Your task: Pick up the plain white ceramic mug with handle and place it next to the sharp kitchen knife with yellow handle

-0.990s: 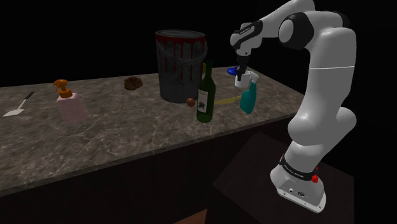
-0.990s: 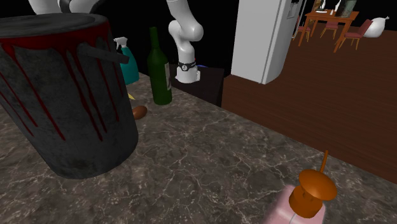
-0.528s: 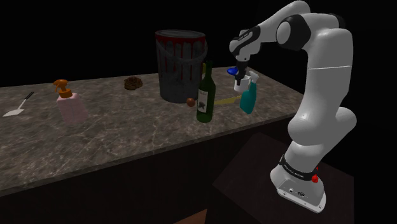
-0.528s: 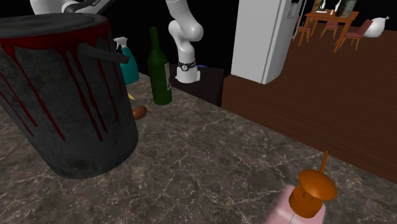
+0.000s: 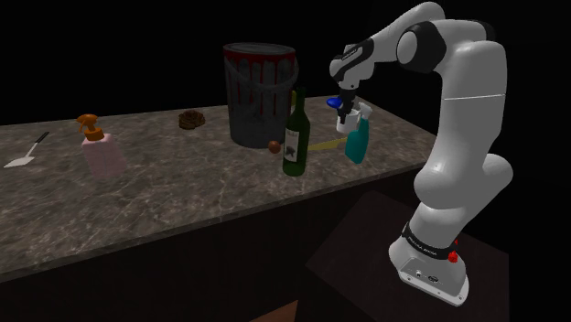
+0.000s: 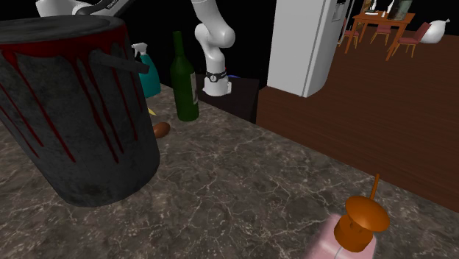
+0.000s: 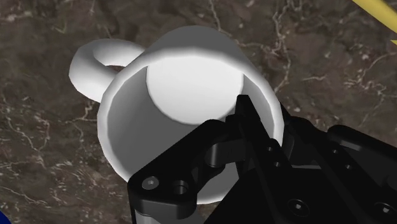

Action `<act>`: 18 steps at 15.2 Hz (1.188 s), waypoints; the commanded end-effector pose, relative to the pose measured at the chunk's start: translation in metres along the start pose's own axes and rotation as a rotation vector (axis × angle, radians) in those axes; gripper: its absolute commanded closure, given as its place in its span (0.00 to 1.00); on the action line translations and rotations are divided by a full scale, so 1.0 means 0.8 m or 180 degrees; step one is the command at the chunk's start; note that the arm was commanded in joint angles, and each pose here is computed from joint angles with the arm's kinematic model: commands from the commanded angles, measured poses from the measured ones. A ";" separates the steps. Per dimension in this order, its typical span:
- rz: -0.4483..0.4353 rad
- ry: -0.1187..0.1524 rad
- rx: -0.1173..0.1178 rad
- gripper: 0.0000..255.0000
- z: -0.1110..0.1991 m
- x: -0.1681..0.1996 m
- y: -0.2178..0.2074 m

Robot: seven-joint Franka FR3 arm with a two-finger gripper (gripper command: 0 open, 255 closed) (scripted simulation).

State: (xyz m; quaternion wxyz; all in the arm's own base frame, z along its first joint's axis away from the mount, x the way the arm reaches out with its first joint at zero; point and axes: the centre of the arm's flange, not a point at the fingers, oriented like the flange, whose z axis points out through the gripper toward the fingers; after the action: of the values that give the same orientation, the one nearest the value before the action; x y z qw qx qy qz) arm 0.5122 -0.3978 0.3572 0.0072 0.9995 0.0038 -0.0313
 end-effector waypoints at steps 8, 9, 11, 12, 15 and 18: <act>0.0000 0.0001 -0.0001 0.00 -0.033 0.000 0.000; 0.0000 0.0001 -0.0001 0.00 -0.050 0.000 0.000; 0.0000 0.0001 -0.0001 0.00 -0.063 0.000 0.000; 0.0000 0.0001 -0.0001 0.00 -0.063 0.000 0.000; 0.0000 0.0001 -0.0001 0.00 -0.063 0.000 0.000; 0.0000 0.0001 -0.0001 0.00 -0.063 0.000 0.000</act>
State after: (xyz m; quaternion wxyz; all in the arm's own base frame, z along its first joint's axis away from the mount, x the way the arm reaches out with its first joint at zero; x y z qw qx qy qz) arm 0.5154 -0.3970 0.4074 0.0074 0.9995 0.0038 -0.0311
